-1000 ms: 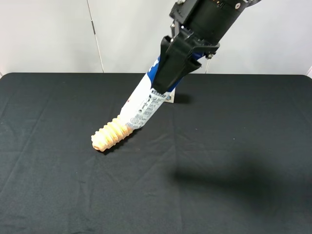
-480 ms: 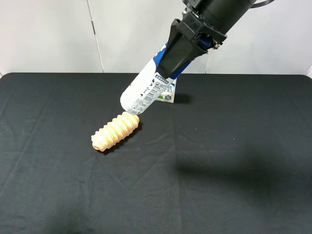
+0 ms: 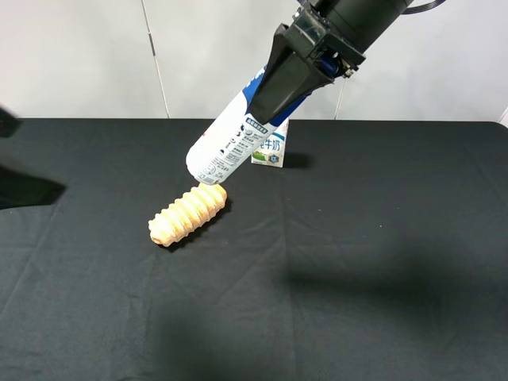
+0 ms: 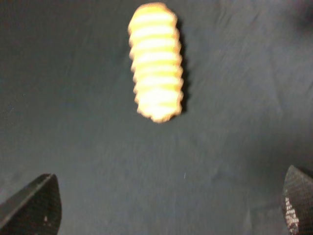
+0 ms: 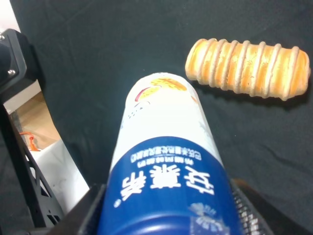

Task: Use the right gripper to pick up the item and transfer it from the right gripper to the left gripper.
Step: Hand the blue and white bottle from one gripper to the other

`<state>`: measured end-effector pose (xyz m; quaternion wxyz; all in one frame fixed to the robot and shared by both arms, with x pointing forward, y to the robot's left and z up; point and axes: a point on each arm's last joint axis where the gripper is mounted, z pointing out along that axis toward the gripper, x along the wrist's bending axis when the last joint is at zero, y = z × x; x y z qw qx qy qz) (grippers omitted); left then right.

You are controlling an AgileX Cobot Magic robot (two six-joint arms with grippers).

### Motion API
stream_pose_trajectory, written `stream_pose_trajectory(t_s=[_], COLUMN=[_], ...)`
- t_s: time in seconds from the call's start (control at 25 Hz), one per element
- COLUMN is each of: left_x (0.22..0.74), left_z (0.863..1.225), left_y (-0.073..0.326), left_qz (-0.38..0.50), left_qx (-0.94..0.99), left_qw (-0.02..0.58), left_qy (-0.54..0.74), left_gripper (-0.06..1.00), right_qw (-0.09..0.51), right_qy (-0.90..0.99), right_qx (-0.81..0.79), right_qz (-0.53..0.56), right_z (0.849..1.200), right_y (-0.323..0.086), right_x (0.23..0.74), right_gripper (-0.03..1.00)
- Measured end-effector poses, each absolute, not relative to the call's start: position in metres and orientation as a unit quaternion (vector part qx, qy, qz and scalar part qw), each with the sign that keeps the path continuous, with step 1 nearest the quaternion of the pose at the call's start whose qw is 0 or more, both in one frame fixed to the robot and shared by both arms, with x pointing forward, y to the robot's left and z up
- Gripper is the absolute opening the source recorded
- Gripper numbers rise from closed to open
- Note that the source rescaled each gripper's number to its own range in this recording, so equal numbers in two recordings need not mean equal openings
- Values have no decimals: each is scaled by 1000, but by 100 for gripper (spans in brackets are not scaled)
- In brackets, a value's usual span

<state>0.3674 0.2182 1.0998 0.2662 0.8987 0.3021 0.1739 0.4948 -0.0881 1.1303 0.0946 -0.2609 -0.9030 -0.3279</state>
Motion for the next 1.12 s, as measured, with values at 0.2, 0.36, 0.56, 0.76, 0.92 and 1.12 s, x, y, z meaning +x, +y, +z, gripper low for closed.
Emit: stream_pose_trajectory(t_s=[0.2,0.36,0.56,0.76,0.92,1.12], left_x=[382,387,393,398,403,414], left_z=[1090,1084,1076,1068,1061,1058], left_y=[193,176,155,142,131,120], left_qz=[166,166,167,162,165,172], left_qx=[914,918,919,923,922,918], left_qw=[262,273,288,288,296,304], left_qy=[262,236,210,197,189,189], left_gripper=[80,80,80,80,80,80], right_qw=[106,114,115,118,120,123], right_qy=[-897,-893,-892,-891,-890,-888], right_qx=[-262,-263,-264,-264,-264,-265], right_qz=[-339,-346,-348,-350,-352,-355], right_z=[1132,1133,1134,1134,1134,1135], right_y=[-86,-85,-85,-84,-84,-83], right_x=[494,493,493,493,492,492], right_gripper=[2,2,2,2,2,2])
